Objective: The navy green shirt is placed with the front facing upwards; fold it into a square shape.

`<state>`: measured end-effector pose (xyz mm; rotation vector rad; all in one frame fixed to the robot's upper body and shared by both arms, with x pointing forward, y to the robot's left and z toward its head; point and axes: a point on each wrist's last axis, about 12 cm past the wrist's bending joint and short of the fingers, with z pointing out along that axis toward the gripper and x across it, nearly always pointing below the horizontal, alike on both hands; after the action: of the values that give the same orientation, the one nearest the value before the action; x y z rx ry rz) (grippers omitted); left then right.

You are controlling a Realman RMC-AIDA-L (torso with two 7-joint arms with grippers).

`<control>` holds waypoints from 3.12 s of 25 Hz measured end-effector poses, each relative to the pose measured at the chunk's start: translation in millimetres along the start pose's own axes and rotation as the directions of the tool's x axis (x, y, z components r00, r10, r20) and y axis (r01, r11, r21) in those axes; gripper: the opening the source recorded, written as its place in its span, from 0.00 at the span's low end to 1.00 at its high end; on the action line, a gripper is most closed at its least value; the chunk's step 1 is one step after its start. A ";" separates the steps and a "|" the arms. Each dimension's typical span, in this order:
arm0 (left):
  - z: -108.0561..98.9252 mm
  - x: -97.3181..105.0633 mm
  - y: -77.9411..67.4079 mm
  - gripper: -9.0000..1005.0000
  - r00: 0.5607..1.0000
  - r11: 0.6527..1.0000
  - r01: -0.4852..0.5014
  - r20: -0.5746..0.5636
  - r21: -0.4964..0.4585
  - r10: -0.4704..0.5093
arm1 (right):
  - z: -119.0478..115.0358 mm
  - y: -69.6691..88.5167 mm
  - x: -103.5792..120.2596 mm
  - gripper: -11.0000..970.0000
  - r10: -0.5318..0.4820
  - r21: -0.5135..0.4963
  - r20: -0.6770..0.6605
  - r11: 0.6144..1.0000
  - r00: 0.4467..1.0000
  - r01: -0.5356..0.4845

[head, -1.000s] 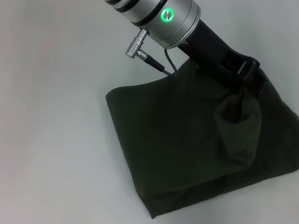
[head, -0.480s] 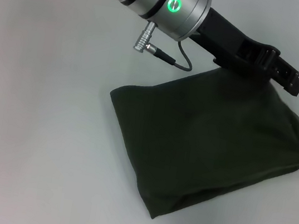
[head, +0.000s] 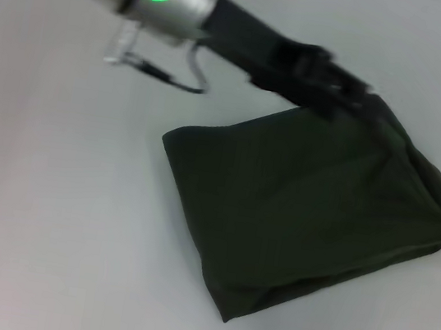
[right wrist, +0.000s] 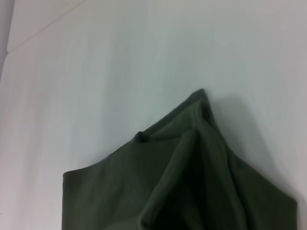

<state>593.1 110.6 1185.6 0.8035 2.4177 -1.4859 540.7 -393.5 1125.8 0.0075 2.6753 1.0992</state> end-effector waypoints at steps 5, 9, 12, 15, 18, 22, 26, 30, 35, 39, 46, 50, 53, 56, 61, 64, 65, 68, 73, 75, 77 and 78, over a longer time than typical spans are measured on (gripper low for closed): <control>-56.6 31.6 22.8 0.64 0.993 0.996 0.090 0.081 0.004 -0.090 | 1.0 12.2 -13.9 0.68 -0.058 0.014 -0.034 0.998 0.998 0.059; -98.1 58.2 38.8 0.64 0.967 0.980 0.199 0.158 0.012 -0.198 | 6.0 31.2 -32.8 0.68 -0.152 0.040 -0.080 0.987 0.985 0.156; -115.2 76.0 44.6 0.64 0.953 0.968 0.251 0.173 0.013 -0.249 | 10.4 47.3 -45.9 0.68 -0.233 0.067 -0.095 0.969 0.968 0.239; -126.3 98.3 48.8 0.64 0.941 0.953 0.302 0.159 0.014 -0.300 | 15.4 59.8 -53.9 0.68 -0.280 0.073 -0.099 0.955 0.955 0.287; -132.9 115.7 52.3 0.63 0.927 0.941 0.338 0.160 0.028 -0.338 | 23.1 67.0 -57.0 0.68 -0.299 0.063 -0.106 0.950 0.948 0.306; -141.1 129.1 55.9 0.63 0.908 0.932 0.359 0.209 0.052 -0.362 | 36.2 71.1 -54.8 0.68 -0.307 0.054 -0.137 0.947 0.942 0.316; -149.0 134.8 58.3 0.63 0.894 0.930 0.360 0.260 0.069 -0.365 | 46.2 68.0 -47.3 0.68 -0.309 0.070 -0.192 0.942 0.931 0.327; -149.6 135.8 59.8 0.63 0.888 0.930 0.357 0.279 0.081 -0.365 | 49.0 60.7 -41.8 0.68 -0.316 0.105 -0.231 0.932 0.920 0.346; -145.9 135.2 60.8 0.63 0.887 0.929 0.359 0.279 0.088 -0.369 | 52.8 57.8 -39.2 0.68 -0.348 0.103 -0.231 0.920 0.909 0.379; -142.9 134.9 62.3 0.63 0.884 0.927 0.361 0.279 0.100 -0.375 | 52.3 57.1 -44.5 0.68 -0.362 0.124 -0.192 0.913 0.912 0.388; -140.4 133.6 62.3 0.63 0.884 0.927 0.359 0.282 0.104 -0.374 | 60.4 66.3 -51.1 0.68 -0.356 0.103 -0.160 0.922 0.921 0.374; -140.2 133.0 62.3 0.63 0.885 0.929 0.356 0.281 0.101 -0.370 | 62.4 70.8 -50.6 0.68 -0.314 0.084 -0.172 0.940 0.934 0.332; -140.1 133.0 62.8 0.63 0.887 0.931 0.353 0.283 0.097 -0.366 | 61.6 72.9 -48.9 0.68 -0.297 0.056 -0.170 0.949 0.940 0.310; -139.0 132.3 63.9 0.63 0.886 0.931 0.352 0.286 0.098 -0.366 | 58.2 69.5 -49.3 0.68 -0.259 0.060 -0.146 0.961 0.955 0.270; -135.3 131.5 65.7 0.63 0.888 0.931 0.351 0.280 0.104 -0.366 | 59.6 61.8 -47.4 0.68 -0.205 0.048 -0.107 0.976 0.973 0.211; -134.4 131.0 65.7 0.63 0.888 0.931 0.350 0.278 0.105 -0.365 | 63.6 60.4 -45.8 0.68 -0.195 0.044 -0.104 0.979 0.975 0.201; -134.3 130.9 65.6 0.63 0.888 0.931 0.350 0.278 0.106 -0.365 | 65.4 60.1 -45.5 0.68 -0.194 0.045 -0.103 0.979 0.976 0.199; -134.3 131.1 65.7 0.63 0.887 0.931 0.350 0.280 0.108 -0.366 | 70.7 57.9 -45.6 0.68 -0.182 0.059 -0.090 0.981 0.979 0.187; -133.5 131.8 65.7 0.63 0.886 0.930 0.352 0.281 0.111 -0.369 | 79.4 54.7 -46.0 0.68 -0.162 0.071 -0.073 0.983 0.984 0.168; -132.5 131.1 65.5 0.63 0.888 0.930 0.350 0.278 0.111 -0.367 | 81.8 55.1 -46.7 0.68 -0.163 0.071 -0.060 0.983 0.985 0.167; -132.0 130.8 65.4 0.63 0.888 0.930 0.349 0.277 0.111 -0.367 | 84.1 55.9 -46.9 0.68 -0.166 0.067 -0.052 0.983 0.985 0.169; -131.4 130.7 65.4 0.63 0.888 0.930 0.349 0.277 0.112 -0.366 | 85.0 56.2 -46.9 0.68 -0.166 0.067 -0.051 0.983 0.985 0.169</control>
<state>534.4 293.1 1142.4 0.1223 2.3856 -1.6681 600.7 -299.1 1117.2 -0.2286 2.6949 0.9636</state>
